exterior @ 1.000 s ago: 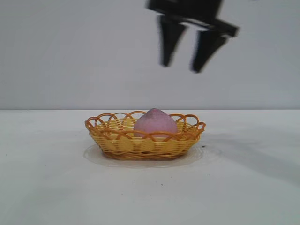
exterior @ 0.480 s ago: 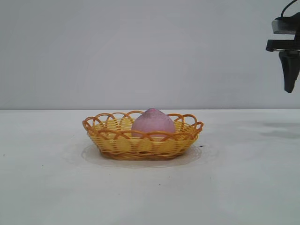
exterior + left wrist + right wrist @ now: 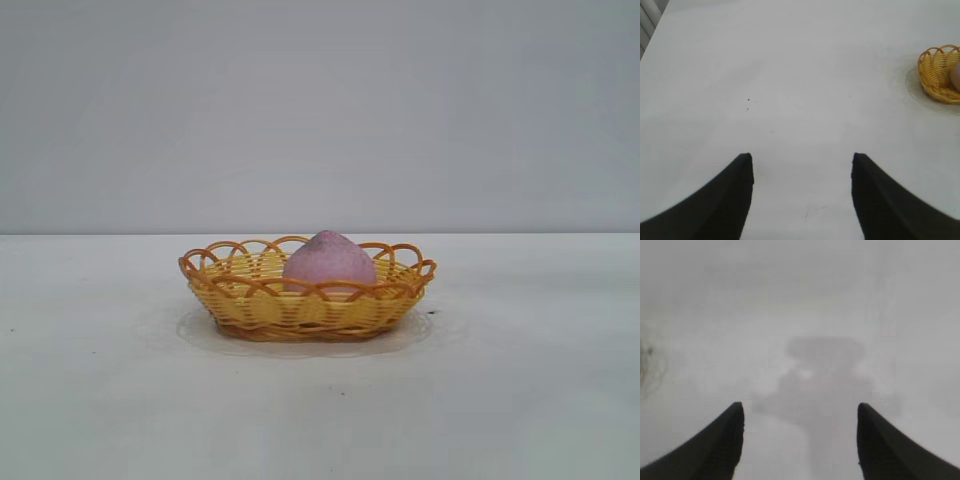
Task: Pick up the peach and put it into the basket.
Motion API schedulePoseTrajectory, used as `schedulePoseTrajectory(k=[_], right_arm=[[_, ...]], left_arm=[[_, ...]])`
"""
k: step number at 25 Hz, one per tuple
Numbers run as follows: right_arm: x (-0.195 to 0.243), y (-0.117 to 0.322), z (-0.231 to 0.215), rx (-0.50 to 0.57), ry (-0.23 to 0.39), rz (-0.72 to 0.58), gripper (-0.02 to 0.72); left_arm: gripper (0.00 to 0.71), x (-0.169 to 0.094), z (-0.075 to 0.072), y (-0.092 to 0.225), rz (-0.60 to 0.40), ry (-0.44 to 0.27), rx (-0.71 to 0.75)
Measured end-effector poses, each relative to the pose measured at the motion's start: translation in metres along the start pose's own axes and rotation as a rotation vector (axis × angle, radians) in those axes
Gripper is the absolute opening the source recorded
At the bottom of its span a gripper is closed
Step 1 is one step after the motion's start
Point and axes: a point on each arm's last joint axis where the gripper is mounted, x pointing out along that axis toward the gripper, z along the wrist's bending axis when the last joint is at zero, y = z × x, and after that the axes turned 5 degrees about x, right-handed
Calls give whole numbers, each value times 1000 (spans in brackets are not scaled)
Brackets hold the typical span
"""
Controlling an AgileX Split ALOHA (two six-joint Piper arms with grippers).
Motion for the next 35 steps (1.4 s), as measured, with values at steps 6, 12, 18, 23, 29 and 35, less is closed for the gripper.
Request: schedulePoseTrajectory(k=[6,12,18,23,29,35], right_arm=[[-10,80,-9,-2,6,108,455],[-14,133,-16,-11,-7,14,455],[-43,159,-17,-51,-39,-245,455],[-66,191,-20,-92,-60,-496,455],[-77,225,-23,-136,-70,-707,455],[-77,226,-24,-158,-63,-709,455]], left_arm=[[422,0,0,0,0,0,0],[422,0,0,0,0,0,0],[422,0,0,0,2,0,0],[422,0,0,0,2,0,0],[422,0,0,0,2,0,0],[422,0,0,0,2,0,0]])
